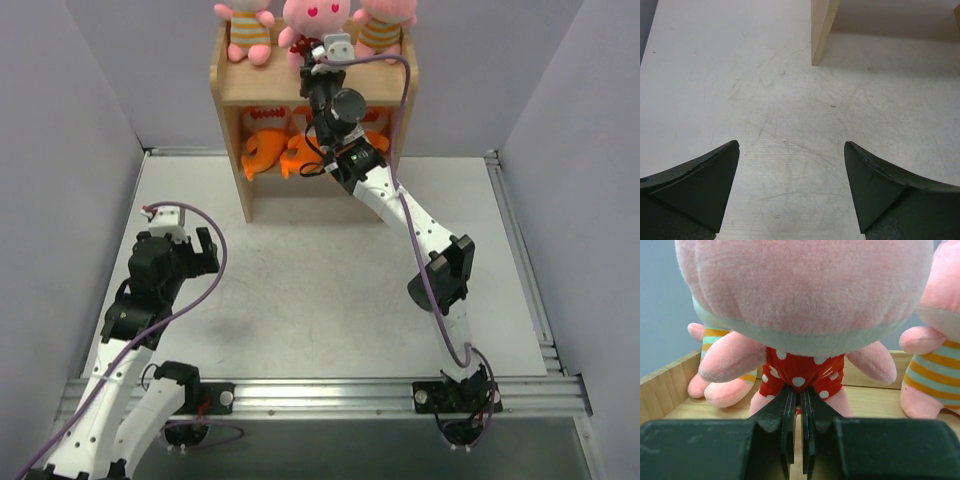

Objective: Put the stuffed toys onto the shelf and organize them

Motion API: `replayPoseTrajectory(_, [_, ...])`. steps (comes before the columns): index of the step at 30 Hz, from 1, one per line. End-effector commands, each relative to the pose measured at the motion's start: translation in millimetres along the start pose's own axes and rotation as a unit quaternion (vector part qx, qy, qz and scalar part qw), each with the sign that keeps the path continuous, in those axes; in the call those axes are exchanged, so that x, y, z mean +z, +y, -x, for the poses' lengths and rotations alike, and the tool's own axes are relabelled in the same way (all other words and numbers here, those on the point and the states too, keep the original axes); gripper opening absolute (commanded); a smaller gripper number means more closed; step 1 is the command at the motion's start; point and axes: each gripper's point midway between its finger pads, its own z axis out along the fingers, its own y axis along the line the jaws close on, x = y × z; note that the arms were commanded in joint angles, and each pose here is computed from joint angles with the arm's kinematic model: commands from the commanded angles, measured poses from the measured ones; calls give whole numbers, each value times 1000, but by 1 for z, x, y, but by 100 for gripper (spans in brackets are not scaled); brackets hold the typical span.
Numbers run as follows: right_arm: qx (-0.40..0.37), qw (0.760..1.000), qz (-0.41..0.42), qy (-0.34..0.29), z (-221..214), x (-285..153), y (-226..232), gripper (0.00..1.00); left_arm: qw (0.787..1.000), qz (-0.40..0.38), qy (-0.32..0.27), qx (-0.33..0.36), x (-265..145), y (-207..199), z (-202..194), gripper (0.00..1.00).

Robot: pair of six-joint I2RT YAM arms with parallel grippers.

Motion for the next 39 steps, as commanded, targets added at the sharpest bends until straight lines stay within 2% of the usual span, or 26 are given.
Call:
replayPoseTrajectory(1, [30,994,-9,-101,61,7,-9,0,1000,1,-5,6,0,0,3,94])
replayPoseTrajectory(15, [46,991,-19,-120,46,23,-17,0,1000,-4,1,11,3,-3,0,94])
replayPoseTrajectory(25, [49,992,-10,-114,27,28,-16,5,1000,-5,1,11,3,-4,0,94])
replayPoseTrajectory(34, [50,993,-11,-104,16,31,-18,14,1000,-6,3,11,3,-4,-1,94])
replayPoseTrajectory(39, [52,994,-8,-100,14,31,-16,24,1000,-7,2,11,2,-5,-1,94])
